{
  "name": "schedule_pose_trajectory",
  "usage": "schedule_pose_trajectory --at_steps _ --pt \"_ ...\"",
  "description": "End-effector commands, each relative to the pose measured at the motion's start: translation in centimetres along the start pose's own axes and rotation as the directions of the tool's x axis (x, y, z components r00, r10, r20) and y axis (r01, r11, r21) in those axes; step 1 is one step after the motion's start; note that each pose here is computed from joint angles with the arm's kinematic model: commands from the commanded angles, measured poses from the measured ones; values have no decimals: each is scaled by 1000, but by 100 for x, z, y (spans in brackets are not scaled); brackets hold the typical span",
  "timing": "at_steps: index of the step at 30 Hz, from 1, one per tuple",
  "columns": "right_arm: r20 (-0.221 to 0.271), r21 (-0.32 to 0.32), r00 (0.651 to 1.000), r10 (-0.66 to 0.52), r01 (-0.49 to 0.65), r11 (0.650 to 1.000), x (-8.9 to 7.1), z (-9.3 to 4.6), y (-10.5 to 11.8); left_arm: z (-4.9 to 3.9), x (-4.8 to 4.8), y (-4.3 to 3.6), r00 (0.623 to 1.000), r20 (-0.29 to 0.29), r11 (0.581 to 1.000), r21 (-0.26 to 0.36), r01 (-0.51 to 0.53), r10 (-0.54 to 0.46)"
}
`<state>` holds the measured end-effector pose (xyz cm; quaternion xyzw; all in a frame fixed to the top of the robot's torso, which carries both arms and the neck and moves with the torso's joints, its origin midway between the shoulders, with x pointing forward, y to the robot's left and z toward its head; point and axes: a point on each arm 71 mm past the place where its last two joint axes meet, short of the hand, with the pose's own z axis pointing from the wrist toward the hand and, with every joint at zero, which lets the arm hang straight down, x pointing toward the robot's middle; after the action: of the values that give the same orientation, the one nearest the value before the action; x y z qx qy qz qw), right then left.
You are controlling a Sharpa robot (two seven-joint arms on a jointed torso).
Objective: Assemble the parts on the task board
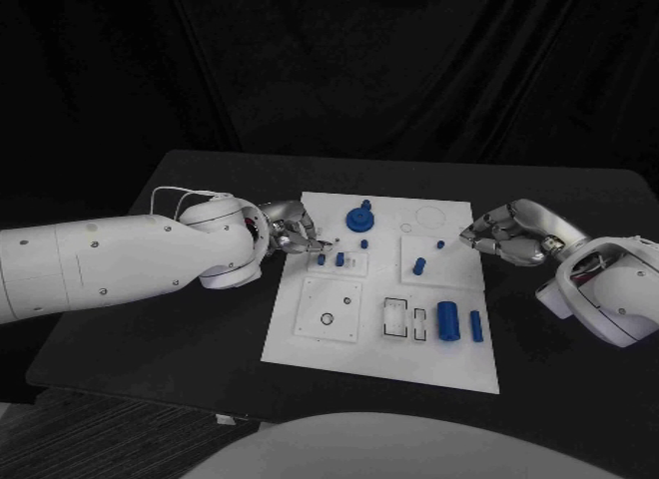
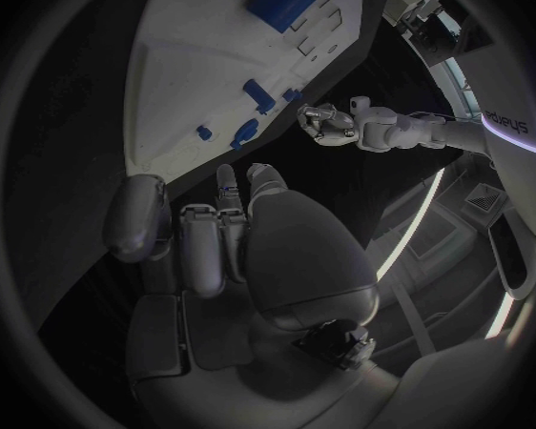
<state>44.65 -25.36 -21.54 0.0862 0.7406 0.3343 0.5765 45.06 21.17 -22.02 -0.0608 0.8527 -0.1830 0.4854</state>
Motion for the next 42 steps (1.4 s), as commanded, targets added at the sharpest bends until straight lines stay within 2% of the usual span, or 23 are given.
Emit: schedule_pose_trajectory --at_steps 1,21,42 --pt "54 -34 999 -1 3 999 -30 -22 29 20 27 -12 999 -23 1000 -5 -25 25" --pt "48 -52 999 4 -1 999 -3 -30 61 96 76 -34 995 -74 997 -23 -70 68" --pt "24 -36 1000 5 -4 999 65 -12 23 137 129 -37 986 -135 992 -61 -111 101"
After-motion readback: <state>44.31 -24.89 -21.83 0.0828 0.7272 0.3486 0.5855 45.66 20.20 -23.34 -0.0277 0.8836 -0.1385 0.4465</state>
